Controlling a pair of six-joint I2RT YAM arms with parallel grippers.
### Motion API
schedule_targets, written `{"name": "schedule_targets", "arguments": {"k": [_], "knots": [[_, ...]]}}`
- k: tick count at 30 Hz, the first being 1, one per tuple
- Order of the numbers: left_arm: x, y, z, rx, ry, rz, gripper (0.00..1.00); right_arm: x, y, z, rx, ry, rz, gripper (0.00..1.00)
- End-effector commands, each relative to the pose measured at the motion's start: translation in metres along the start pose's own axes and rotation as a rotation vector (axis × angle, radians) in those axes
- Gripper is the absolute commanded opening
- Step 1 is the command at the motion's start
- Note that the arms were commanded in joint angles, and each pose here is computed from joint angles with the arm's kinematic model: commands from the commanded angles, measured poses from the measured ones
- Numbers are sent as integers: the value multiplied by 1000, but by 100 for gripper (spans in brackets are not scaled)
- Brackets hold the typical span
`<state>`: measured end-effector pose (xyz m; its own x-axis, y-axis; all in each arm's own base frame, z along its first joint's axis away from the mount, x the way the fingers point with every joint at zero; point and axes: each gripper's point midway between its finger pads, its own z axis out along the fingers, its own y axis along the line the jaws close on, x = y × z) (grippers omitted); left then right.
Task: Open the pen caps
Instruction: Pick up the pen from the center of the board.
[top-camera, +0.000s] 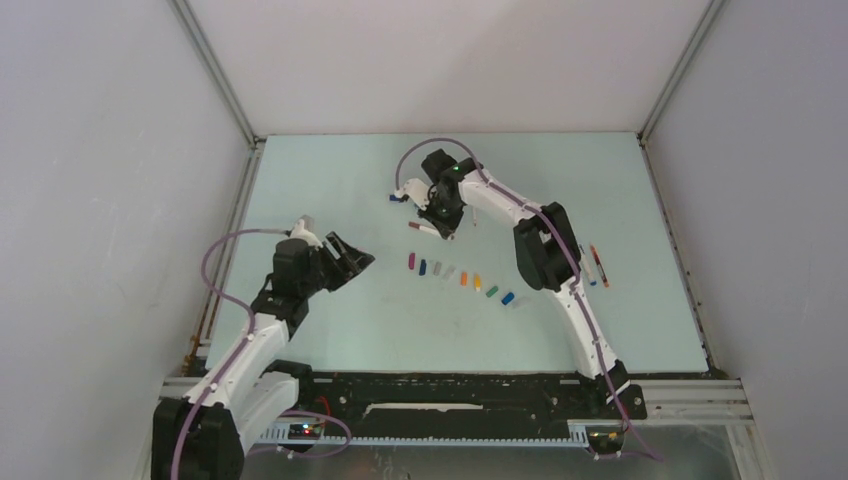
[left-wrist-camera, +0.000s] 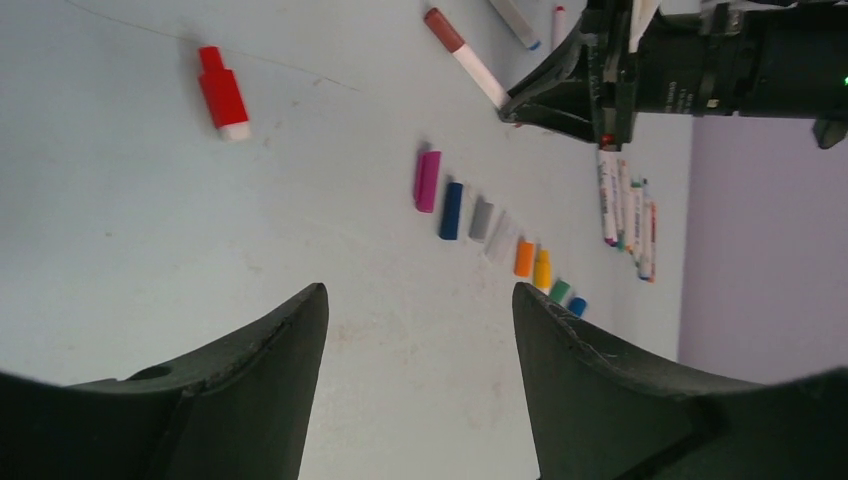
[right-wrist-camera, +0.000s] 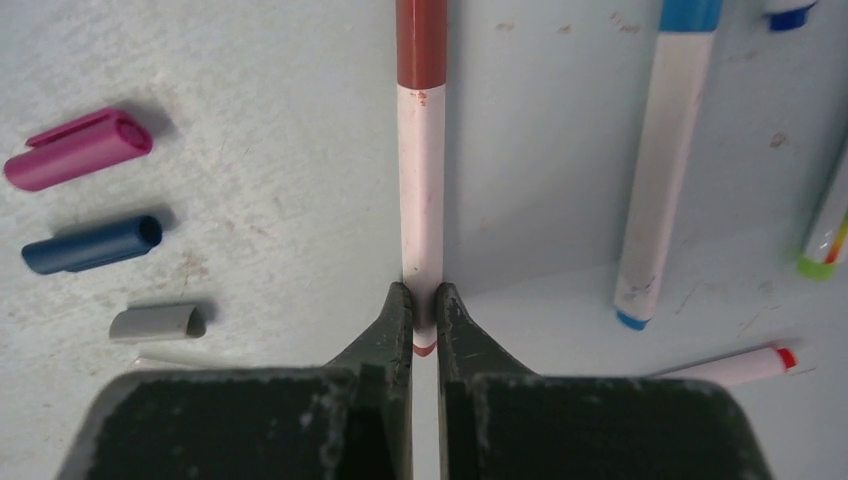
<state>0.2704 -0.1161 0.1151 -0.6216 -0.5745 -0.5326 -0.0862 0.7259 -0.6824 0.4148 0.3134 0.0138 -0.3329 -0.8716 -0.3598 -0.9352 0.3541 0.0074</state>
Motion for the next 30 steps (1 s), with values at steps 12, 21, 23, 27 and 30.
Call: {"name": "schedule_targets", "arguments": {"k": [12, 21, 23, 27, 30], "knots": [[-19, -96, -35, 540, -110, -88, 82, -35, 61, -108, -143, -354, 41, 0], [-15, -150, -46, 677, -108, -40, 85, -3, 140, -152, -410, -455, 57, 0], [-11, -152, -41, 671, -95, -47, 86, 2, 148, -162, -453, -477, 73, 0], [-6, -156, -34, 661, -77, -62, 88, 9, 160, -176, -541, -514, 105, 0], [-2, -162, -29, 663, -59, -71, 88, 13, 173, -177, -600, -521, 103, 0]]}}
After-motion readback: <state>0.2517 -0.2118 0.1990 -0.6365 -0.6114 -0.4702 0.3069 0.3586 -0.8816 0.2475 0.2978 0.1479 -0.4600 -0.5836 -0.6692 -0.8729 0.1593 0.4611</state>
